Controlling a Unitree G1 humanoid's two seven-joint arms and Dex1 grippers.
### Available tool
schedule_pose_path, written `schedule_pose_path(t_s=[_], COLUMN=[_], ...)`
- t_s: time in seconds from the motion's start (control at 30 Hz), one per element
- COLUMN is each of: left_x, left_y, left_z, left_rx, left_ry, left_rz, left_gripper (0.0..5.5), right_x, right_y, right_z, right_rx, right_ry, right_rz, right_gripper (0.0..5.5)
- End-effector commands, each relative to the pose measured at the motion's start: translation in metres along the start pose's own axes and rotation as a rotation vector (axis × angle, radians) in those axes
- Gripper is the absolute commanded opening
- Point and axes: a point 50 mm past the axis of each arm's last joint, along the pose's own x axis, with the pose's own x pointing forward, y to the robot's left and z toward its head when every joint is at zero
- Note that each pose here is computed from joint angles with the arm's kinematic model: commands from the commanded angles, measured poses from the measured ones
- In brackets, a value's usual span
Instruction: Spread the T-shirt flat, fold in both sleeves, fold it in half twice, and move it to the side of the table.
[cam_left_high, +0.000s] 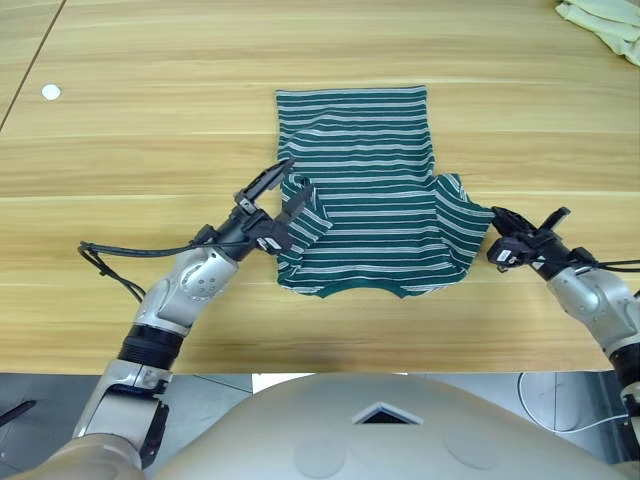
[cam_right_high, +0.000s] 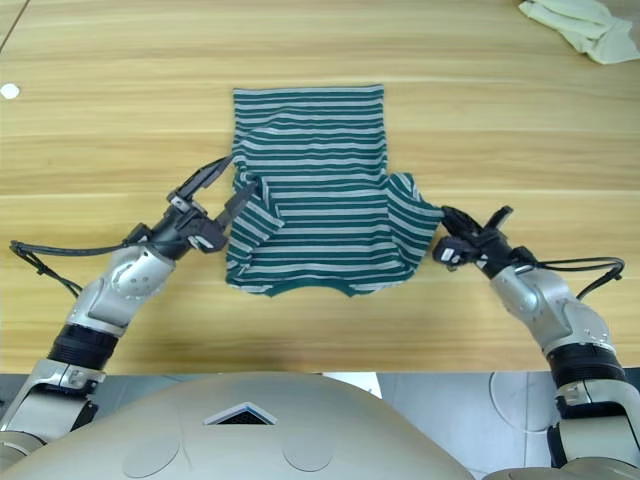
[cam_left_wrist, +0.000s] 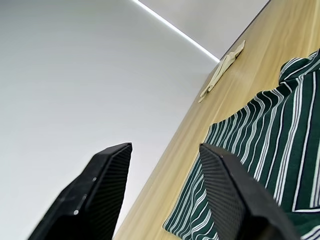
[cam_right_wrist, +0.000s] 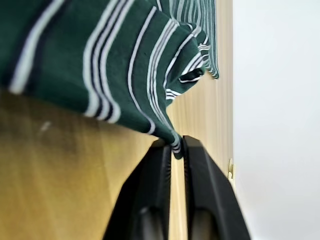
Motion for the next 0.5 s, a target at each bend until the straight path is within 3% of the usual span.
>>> schedule_pose_path(t_s=[0.03,0.23,0.37,0.5], left_x=[0.0,0.0,-0.002,-0.002], left_y=[-0.002,-0.003,-0.001,-0.001], left_z=[0.004,0.006,0.004,0.003], left_rx=[-0.003,-0.005,-0.004,-0.003], left_ry=[-0.015,-0.023,-0.016,-0.015], left_rz=[-0.015,-0.014,-0.003,-0.011], left_gripper=[2.54,2.54,2.54,2.54], right_x=[-0.009,-0.005,0.005,0.011], right_y=[0.031,0.028,0.001,-0.016], right_z=[-0.003,0.004,0.023,0.023], right_rx=[0.02,0.051,0.151,0.13], right_ry=[0.044,0.002,-0.104,-0.085], right_rz=[0.138,0.094,-0.1,-0.215], right_gripper=[0.01,0.01,0.01,0.01])
